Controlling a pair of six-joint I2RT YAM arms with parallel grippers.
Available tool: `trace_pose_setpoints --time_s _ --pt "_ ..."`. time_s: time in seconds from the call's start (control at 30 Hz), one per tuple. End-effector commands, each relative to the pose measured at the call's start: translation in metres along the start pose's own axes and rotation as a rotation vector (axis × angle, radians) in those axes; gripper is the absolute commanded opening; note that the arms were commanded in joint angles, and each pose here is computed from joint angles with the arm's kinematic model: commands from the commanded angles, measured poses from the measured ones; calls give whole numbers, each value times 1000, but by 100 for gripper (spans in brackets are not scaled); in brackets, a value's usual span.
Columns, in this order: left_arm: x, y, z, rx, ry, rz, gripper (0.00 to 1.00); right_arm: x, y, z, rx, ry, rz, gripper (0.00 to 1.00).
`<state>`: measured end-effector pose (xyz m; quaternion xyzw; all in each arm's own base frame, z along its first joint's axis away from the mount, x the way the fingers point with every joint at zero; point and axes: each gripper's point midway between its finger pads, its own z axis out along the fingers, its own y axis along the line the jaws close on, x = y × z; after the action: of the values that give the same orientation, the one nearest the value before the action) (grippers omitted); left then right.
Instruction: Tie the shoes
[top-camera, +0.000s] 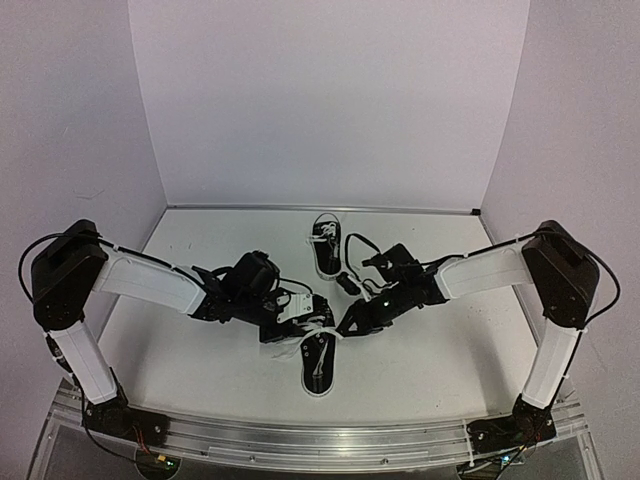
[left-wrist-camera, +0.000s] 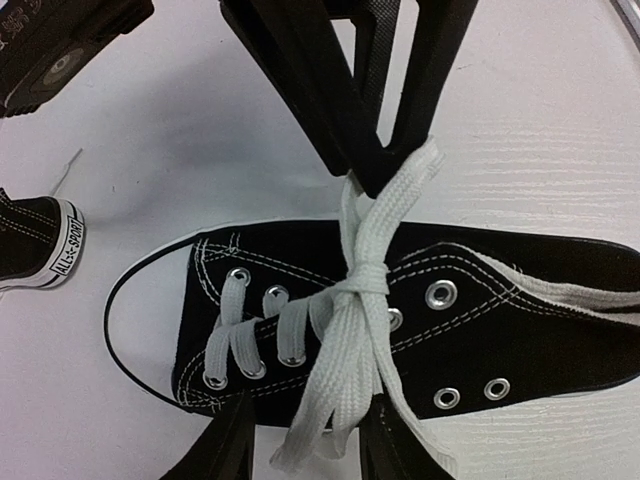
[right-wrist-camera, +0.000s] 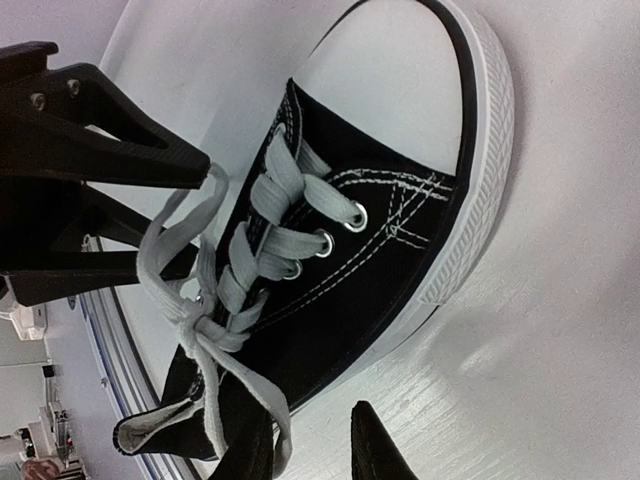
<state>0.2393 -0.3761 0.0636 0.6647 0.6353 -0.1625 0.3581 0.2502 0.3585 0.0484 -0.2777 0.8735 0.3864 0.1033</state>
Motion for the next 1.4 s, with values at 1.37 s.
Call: trace_pose_setpoints --time_s 1.37 --pt "20 36 -28 -172 70 -41 0 19 -59 -19 377 60 -50 0"
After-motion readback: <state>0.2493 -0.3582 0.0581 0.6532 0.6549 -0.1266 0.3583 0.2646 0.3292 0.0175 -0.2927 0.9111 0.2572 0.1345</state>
